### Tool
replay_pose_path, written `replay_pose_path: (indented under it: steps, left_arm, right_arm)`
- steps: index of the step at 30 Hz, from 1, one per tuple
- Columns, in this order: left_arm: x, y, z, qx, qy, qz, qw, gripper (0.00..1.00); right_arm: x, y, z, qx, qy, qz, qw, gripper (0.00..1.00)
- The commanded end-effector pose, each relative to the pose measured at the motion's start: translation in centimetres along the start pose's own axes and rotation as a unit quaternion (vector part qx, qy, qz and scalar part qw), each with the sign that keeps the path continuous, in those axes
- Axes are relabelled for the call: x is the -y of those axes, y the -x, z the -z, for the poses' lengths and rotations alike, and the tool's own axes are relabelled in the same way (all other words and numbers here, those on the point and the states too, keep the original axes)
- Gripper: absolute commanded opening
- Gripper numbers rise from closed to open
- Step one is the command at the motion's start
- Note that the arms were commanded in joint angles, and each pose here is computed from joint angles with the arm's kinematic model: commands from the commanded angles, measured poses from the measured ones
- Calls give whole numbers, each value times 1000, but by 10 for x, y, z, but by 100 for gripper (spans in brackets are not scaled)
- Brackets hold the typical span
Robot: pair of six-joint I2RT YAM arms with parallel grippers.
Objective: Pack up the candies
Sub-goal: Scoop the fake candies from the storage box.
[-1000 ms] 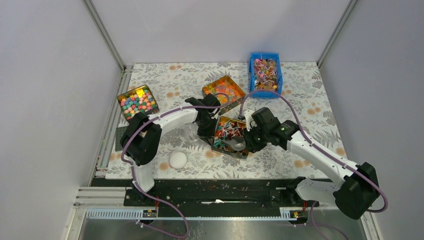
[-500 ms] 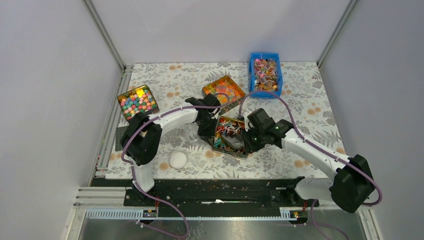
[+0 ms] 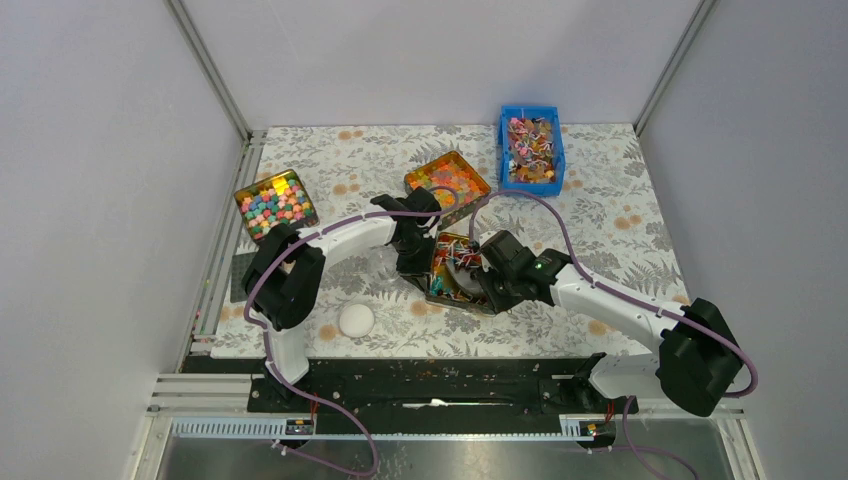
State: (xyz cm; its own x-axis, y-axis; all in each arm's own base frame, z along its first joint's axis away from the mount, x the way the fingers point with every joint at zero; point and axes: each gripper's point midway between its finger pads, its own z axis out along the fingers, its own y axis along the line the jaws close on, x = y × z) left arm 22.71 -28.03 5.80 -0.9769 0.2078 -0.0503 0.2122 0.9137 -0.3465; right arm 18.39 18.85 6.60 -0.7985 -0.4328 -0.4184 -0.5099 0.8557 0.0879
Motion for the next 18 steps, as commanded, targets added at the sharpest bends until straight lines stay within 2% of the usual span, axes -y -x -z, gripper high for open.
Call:
replay_pose_path:
  steps: [1,18]
  left_arm:
    - [25,6,12,5,-53,-6,999,0]
    - [27,9,16,9,-60,-3,998,0]
  right_arm:
    - [-4,20,-5,47,-2,16,999,0]
    - [-7,39,-17,89,-1,27,996,0]
